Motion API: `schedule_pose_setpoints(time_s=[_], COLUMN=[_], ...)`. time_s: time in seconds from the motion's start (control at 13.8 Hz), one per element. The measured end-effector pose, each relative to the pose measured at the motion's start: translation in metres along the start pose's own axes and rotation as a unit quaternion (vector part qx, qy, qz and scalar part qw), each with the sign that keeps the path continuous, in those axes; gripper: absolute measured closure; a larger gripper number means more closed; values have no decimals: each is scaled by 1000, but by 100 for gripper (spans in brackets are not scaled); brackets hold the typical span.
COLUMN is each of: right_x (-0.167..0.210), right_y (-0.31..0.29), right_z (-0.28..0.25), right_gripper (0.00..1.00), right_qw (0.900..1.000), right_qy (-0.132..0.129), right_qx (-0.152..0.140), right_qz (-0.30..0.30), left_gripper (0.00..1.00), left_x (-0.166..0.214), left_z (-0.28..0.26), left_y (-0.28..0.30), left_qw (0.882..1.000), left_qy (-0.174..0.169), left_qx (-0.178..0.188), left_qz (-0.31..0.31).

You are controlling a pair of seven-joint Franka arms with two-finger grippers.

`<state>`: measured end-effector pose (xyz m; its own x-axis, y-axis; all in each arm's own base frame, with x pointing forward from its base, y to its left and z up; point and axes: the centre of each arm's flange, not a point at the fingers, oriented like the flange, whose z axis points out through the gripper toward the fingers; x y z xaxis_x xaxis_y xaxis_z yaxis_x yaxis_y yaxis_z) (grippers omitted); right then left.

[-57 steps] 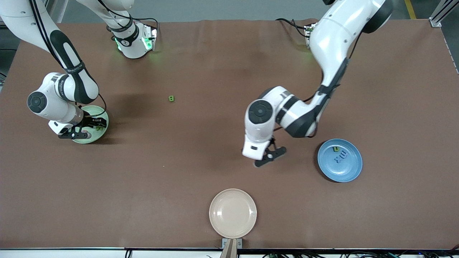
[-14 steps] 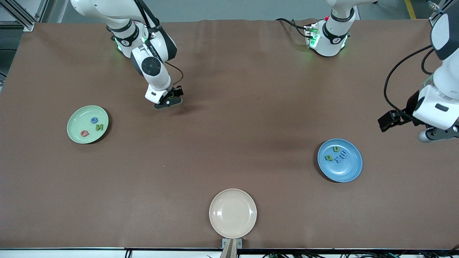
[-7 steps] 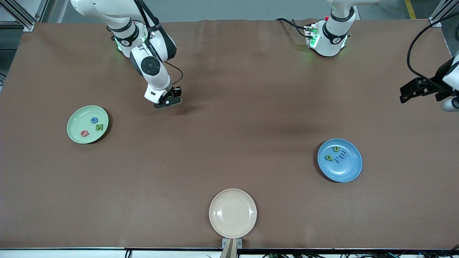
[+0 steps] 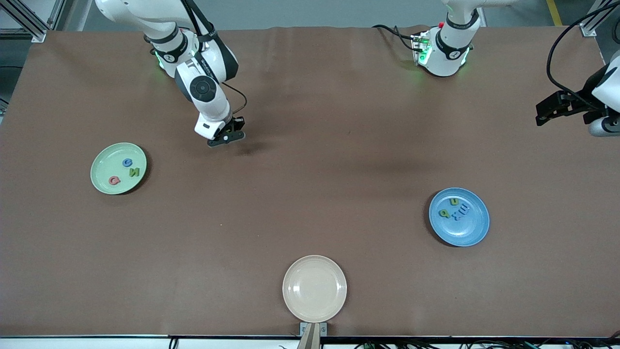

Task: Sort upper and lower case letters into plates
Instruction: 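Carry the green B onto the green plate and open the right gripper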

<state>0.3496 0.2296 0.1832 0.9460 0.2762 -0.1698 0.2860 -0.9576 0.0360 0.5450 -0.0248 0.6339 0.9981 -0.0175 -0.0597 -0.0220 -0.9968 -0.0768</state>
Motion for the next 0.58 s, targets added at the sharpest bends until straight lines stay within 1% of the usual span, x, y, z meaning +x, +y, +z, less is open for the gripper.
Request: schedule_pose_setpoints(time_s=[0.14, 0.29, 0.36, 0.43, 0.51, 0.58], right_x=[9, 17, 17, 14, 8, 2], right_y=[26, 82, 119, 160, 199, 235], right_z=[-44, -106, -135, -154, -163, -163], right_gripper=[72, 72, 72, 72, 72, 72], right_qw=[999, 999, 999, 999, 999, 1000], right_qy=[-24, -41, -38, -30, -21, -14], right_qx=[1, 9, 16, 23, 25, 21], right_qz=[26, 32, 26, 16, 5, -3], left_gripper=[0, 0, 0, 0, 0, 0], left_x=[-1, -2, -3, -4, -4, -3], left_z=[2, 5, 5, 3, 2, 0], left_y=[3, 13, 18, 22, 24, 22], left_qw=[1000, 1000, 1000, 1000, 999, 999], left_qy=[-1, 10, 14, 20, 26, 32], left_qx=[0, 1, 1, 1, 1, 0], left_qz=[2, 10, 14, 17, 18, 17])
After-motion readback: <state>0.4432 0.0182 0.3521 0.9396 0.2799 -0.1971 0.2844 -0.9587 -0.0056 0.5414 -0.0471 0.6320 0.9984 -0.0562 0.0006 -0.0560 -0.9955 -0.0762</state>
